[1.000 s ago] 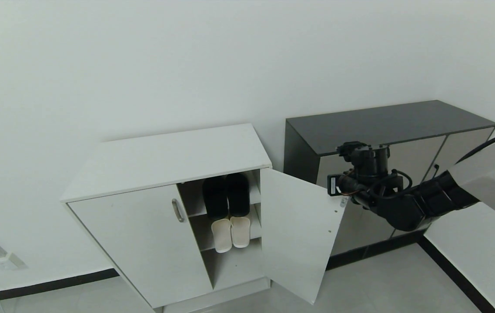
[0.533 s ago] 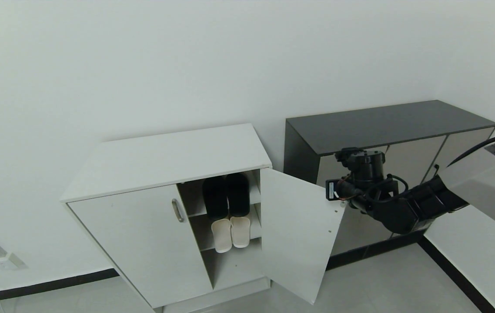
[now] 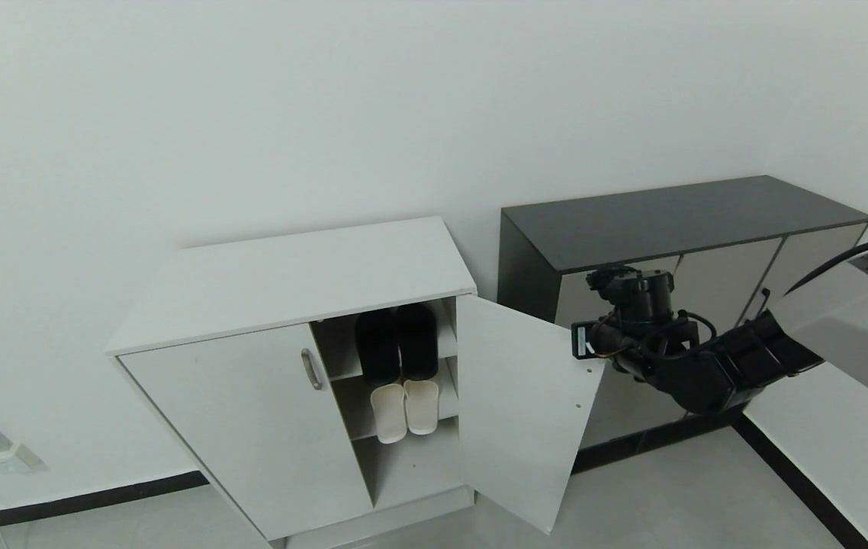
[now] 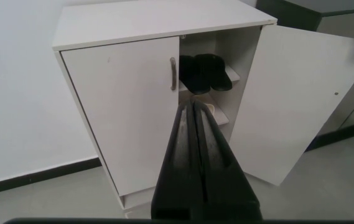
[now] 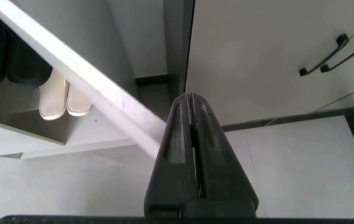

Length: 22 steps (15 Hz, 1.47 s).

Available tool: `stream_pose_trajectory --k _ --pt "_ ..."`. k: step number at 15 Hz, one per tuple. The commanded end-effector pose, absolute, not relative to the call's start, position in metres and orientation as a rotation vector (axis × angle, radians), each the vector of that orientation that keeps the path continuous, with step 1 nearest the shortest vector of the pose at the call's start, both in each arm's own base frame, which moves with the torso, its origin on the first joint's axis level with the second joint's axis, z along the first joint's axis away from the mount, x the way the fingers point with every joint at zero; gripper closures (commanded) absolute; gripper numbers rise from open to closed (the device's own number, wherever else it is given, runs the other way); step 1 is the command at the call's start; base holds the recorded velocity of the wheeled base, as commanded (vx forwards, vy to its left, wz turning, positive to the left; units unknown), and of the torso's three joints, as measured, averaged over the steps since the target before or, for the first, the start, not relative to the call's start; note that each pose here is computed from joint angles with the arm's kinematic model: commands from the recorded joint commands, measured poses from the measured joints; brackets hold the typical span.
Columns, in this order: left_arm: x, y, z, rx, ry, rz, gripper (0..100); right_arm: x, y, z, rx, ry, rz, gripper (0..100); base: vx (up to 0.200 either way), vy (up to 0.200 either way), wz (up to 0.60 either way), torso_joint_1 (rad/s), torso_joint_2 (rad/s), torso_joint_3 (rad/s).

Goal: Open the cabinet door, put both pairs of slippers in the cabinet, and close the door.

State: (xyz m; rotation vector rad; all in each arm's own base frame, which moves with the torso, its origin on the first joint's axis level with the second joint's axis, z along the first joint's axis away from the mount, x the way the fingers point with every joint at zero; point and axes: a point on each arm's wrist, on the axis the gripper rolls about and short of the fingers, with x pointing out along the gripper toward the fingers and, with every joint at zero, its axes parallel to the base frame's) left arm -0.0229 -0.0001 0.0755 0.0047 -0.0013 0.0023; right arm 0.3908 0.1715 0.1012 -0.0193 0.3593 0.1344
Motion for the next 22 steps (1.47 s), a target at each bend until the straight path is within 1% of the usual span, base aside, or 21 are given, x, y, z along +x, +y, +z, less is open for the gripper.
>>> stream_pose_trajectory --k 1,9,14,17,21,22 --pt "-0.023 0.000 0.075 0.005 0.000 0.003 100 0.387 0.172 0.108 -0.017 0.351 0.140 100 0.000 0.000 0.00 0.000 0.00 0.000" --pt "-0.023 0.000 0.075 0.005 0.000 0.003 100 0.357 0.187 0.118 -0.031 0.361 0.204 100 0.000 0.000 0.00 0.000 0.00 0.000" --pt "-0.023 0.000 0.075 0.005 0.000 0.003 100 0.325 0.211 0.117 -0.043 0.387 0.290 100 0.000 0.000 0.00 0.000 0.00 0.000" --pt "-0.023 0.000 0.075 0.005 0.000 0.003 100 0.316 0.218 0.122 -0.044 0.377 0.318 100 0.000 0.000 0.00 0.000 0.00 0.000" --pt "-0.023 0.000 0.075 0.005 0.000 0.003 100 0.345 0.203 0.125 -0.022 0.348 0.250 100 0.000 0.000 0.00 0.000 0.00 0.000" --pt "-0.023 0.000 0.075 0.005 0.000 0.003 100 0.363 0.194 0.123 -0.015 0.342 0.209 100 0.000 0.000 0.00 0.000 0.00 0.000"
